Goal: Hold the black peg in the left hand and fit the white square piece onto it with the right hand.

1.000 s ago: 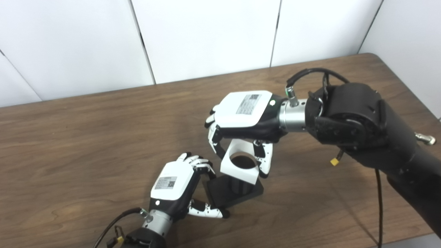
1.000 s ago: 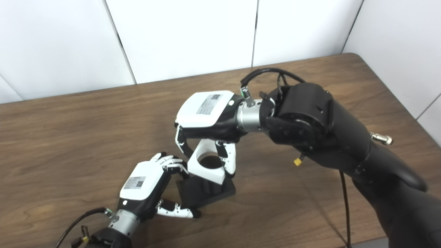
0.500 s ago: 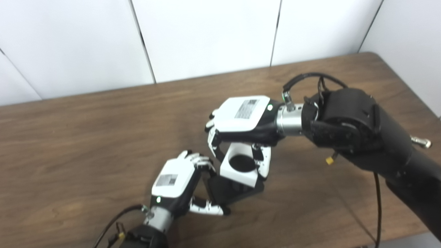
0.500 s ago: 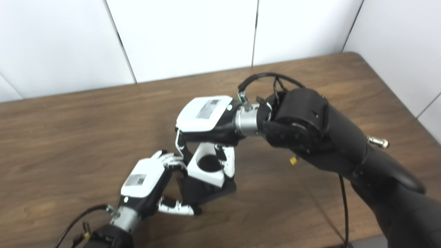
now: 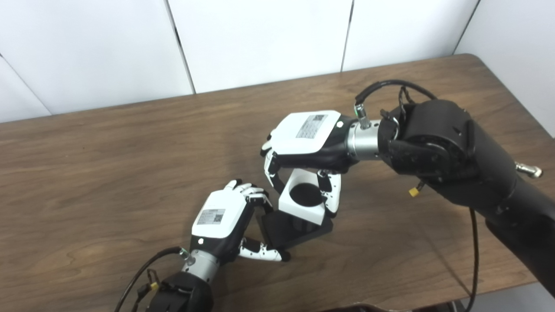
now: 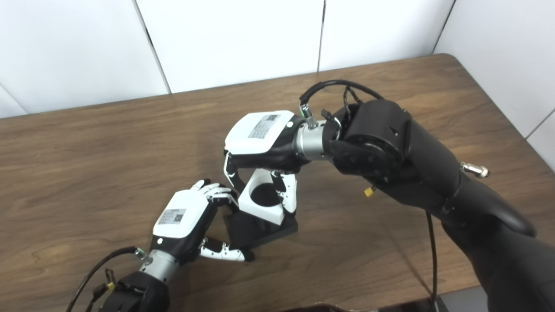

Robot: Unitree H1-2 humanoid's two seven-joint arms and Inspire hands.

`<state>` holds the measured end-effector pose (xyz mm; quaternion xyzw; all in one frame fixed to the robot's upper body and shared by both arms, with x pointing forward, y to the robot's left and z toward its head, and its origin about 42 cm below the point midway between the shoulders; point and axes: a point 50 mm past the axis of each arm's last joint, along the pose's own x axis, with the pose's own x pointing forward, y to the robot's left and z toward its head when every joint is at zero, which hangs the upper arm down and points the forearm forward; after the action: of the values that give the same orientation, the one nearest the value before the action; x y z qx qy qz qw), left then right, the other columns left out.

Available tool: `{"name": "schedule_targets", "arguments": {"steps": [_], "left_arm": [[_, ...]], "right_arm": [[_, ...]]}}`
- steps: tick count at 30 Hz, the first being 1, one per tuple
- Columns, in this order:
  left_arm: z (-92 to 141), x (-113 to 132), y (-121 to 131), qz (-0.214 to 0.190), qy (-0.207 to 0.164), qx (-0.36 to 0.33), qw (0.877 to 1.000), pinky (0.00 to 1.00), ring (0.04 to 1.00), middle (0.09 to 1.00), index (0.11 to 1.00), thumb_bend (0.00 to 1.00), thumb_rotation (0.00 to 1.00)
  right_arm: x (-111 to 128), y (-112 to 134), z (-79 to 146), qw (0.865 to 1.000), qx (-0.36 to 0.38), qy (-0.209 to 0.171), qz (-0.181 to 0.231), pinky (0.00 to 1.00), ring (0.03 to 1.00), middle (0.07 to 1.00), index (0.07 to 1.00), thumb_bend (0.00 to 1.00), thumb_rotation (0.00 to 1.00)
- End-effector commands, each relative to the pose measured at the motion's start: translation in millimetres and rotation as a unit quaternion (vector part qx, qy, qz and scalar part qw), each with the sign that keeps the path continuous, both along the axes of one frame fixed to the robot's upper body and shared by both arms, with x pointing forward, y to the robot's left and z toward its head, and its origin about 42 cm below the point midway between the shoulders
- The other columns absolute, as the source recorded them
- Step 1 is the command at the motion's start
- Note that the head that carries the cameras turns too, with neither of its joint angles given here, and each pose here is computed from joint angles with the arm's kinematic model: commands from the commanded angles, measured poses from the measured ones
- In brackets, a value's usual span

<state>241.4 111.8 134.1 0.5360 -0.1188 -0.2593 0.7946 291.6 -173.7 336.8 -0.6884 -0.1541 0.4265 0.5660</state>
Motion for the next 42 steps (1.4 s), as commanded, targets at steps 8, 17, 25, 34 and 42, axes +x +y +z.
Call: {"name": "schedule_targets", "arguments": {"steps": [8, 17, 25, 34, 42], "left_arm": [[-7.9, -6.0, -4.6, -0.015, 0.028, 0.027, 0.999, 0.94, 0.857, 0.778, 0.49, 0.51, 0.06], [-5.7, -6.2, -5.0, -0.014, 0.027, 0.03, 0.999, 0.95, 0.861, 0.784, 0.49, 0.51, 0.06], [-5.1, -5.8, -7.0, -0.013, 0.028, 0.026, 0.999, 0.95, 0.862, 0.783, 0.49, 0.51, 0.06], [-3.4, -6.1, -7.8, -0.014, 0.025, 0.028, 0.999, 0.95, 0.861, 0.782, 0.49, 0.51, 0.06], [-3.1, -5.6, -7.9, -0.014, 0.026, 0.024, 0.999, 0.94, 0.856, 0.777, 0.49, 0.51, 0.06]], "right_arm": [[3.2, -1.1, 10.2, 1.0, -0.002, -0.028, 0.001, 0.92, 0.899, 0.756, 0.483, 0.52, 0.13], [0.3, -1.0, 5.4, 1.0, -0.009, -0.018, 0.003, 0.92, 0.902, 0.762, 0.482, 0.52, 0.13], [0.3, -2.1, -2.6, 1.0, -0.015, -0.009, 0.002, 0.91, 0.899, 0.76, 0.482, 0.52, 0.13], [2.7, -5.0, -11.3, 1.0, -0.011, -0.008, -0.002, 0.9, 0.892, 0.755, 0.482, 0.52, 0.13], [4.2, -7.1, -18.3, 1.0, -0.026, -0.007, -0.009, 0.9, 0.904, 0.77, 0.49, 0.53, 0.14]]}}
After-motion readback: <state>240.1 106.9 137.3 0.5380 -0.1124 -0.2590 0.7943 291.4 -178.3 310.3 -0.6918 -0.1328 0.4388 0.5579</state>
